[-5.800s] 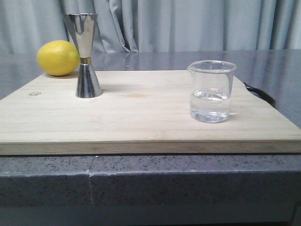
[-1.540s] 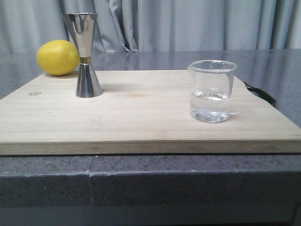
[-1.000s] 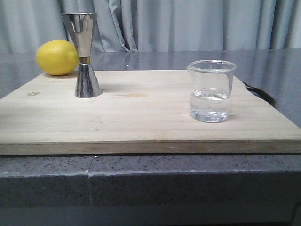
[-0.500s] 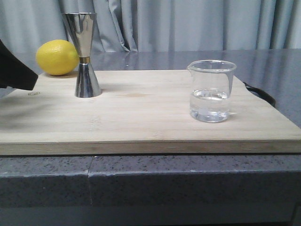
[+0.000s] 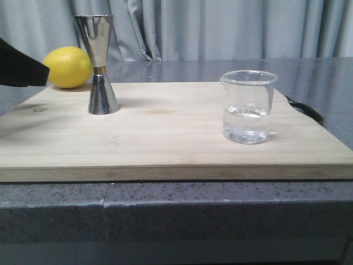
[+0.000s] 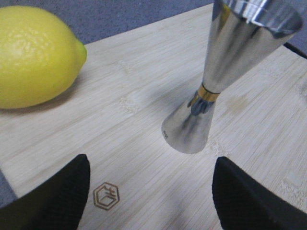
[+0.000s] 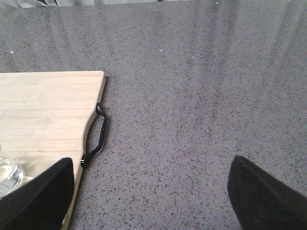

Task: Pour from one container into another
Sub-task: 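Move the left gripper to the steel jigger and close around it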

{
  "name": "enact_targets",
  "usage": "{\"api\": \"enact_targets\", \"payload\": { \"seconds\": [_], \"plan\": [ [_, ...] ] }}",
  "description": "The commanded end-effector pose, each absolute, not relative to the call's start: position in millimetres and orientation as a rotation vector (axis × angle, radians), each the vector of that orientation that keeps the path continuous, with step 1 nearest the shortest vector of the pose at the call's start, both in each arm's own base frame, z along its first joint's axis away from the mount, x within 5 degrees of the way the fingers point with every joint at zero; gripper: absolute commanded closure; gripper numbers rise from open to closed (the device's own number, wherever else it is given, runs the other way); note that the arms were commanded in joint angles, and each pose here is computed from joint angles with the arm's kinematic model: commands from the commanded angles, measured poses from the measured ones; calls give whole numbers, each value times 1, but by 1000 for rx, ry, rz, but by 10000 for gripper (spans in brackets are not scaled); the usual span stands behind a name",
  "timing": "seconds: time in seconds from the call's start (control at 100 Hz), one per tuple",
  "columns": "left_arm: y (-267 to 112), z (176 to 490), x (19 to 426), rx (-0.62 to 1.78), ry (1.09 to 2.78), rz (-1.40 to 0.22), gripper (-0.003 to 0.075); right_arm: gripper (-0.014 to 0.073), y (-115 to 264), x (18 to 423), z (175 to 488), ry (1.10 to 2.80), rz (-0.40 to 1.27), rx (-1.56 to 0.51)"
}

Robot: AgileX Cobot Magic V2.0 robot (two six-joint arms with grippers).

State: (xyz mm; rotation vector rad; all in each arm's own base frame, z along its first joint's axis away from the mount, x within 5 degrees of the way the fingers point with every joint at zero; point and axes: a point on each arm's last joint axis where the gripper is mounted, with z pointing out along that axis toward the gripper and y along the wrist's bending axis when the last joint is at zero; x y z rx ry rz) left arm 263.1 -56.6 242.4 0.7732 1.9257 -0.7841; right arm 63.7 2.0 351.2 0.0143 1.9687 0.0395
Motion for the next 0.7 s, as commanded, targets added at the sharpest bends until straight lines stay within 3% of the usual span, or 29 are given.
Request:
{"api": "enact_targets", "payload": {
  "seconds": [0.0, 0.31, 0.69],
  "plan": [
    [-62, 259, 266, 819, 1741, -864, 227, 10, 1, 67, 366, 1887, 29, 15],
    [-67, 247, 278, 884, 1536, -969, 227, 10, 1, 67, 367, 1881, 28, 14],
    [-79, 236, 291, 900, 1501, -976, 227, 10, 1, 69, 370, 1838, 23, 13]
  ]
}}
